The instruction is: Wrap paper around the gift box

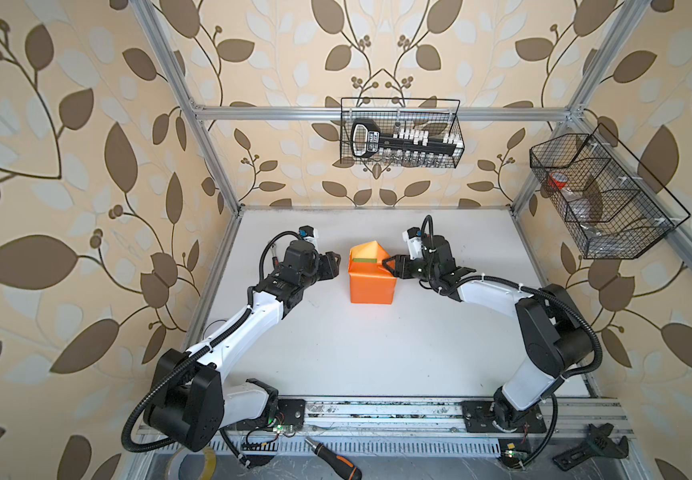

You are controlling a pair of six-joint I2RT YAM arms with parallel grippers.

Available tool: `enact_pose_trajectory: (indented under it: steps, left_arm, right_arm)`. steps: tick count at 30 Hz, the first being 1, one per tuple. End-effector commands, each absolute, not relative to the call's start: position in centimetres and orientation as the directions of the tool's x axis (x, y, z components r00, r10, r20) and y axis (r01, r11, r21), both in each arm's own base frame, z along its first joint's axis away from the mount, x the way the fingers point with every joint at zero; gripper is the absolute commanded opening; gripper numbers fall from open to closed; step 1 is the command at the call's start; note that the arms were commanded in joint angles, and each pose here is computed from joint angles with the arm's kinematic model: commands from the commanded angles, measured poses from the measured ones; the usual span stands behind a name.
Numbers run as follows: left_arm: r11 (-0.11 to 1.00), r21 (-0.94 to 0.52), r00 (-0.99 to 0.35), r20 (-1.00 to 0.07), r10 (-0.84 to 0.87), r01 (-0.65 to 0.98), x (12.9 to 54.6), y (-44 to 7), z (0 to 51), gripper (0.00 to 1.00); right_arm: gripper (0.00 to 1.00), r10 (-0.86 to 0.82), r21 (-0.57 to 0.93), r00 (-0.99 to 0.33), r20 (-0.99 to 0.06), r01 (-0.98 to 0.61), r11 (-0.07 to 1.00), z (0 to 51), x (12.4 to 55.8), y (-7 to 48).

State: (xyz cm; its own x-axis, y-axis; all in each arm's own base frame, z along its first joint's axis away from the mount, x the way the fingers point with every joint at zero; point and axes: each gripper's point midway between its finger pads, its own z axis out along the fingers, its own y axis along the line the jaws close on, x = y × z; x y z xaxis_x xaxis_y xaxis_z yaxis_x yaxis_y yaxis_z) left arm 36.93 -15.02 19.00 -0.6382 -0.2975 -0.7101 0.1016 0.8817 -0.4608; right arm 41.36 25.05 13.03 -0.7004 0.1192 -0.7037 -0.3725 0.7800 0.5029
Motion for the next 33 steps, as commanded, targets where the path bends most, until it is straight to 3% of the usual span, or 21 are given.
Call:
enact_pose_trajectory:
  steps: [1,21,33]
  left_arm:
    - [0.859,-0.495,-0.675,-0.679,-0.287,0.132,37.7,-16.4,19.3,0.57]
    - [0.825,-0.507,-0.753,-0.637,-0.163,0.25,40.0,-20.9,15.7,0.6]
    - [0.821,-0.369,-0.714,-0.697,0.066,0.436,40.1,-21.7,14.5,0.69]
  right_arm:
    - [0.59,0.06,0.471,-0.792,-0.607,-0.298,0.831,8.0,39.1,23.7]
    - [0.58,0.043,0.464,-0.786,-0.616,-0.319,0.827,8.3,38.8,23.7]
    - [0.58,0.013,0.448,-0.769,-0.64,-0.358,0.819,8.7,38.4,23.4]
